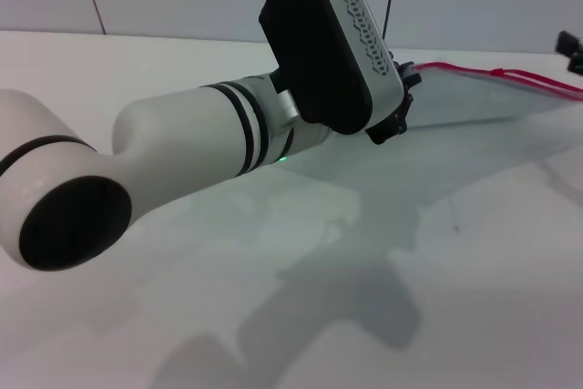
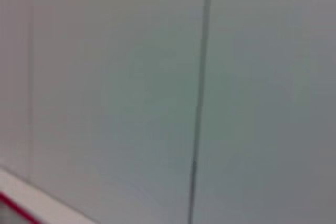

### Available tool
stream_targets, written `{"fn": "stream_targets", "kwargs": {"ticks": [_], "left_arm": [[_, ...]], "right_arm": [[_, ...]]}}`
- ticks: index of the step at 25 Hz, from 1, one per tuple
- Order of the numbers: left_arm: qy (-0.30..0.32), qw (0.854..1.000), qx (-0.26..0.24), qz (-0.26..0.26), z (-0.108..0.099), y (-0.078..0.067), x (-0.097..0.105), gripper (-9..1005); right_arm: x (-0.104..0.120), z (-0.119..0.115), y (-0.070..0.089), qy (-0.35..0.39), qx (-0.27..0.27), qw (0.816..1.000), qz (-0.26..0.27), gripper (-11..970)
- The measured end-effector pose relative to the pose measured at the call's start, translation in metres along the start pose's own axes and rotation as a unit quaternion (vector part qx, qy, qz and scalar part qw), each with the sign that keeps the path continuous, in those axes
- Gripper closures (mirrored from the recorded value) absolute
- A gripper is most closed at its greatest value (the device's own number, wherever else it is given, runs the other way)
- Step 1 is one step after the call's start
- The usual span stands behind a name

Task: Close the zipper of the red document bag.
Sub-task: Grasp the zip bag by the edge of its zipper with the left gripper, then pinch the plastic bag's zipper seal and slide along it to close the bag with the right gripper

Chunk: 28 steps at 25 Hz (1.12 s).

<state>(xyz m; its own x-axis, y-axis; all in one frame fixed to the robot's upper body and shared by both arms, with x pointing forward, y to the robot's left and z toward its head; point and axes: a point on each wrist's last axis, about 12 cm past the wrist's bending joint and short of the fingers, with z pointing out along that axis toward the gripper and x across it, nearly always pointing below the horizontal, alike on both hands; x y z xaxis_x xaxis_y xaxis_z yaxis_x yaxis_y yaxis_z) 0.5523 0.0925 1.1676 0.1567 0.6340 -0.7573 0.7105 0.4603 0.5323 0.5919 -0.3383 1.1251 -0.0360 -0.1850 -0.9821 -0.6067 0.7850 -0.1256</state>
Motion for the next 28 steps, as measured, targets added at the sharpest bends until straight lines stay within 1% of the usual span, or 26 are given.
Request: {"fn": "stream_targets", "kwargs": {"ticks": [4,9,14,15,20,28], "left_arm": [[0.002,1.0,0.001,0.001,0.0,0.0,0.001,935],[0.004,1.0,0.003,0.001,0.0,-0.001,0.001,934],[0.005,1.0,0.004,0.002,0.0,-0.001,0.001,933],[0.005,1.0,0.004,0.002,0.0,-0.001,0.001,933],[0.006,1.0,0.005,0.003,0.001,-0.001,0.001,932],[0.009,1.0,0.008,0.003,0.002,-0.002,0.003,931]], "right_arm": [[-0.007,0.007,0.008,0.016,-0.041,0.998,-0.035,82],[-0.013,0.015,0.014,0.044,-0.071,0.993,-0.08,89],[-0.022,0.022,0.02,0.063,-0.097,0.987,-0.115,97],[-0.023,0.023,0.02,0.065,-0.101,0.986,-0.119,98],[-0.025,0.025,0.024,0.072,-0.114,0.982,-0.129,186],[-0.026,0.026,0.031,0.068,-0.14,0.98,-0.123,188]]}}
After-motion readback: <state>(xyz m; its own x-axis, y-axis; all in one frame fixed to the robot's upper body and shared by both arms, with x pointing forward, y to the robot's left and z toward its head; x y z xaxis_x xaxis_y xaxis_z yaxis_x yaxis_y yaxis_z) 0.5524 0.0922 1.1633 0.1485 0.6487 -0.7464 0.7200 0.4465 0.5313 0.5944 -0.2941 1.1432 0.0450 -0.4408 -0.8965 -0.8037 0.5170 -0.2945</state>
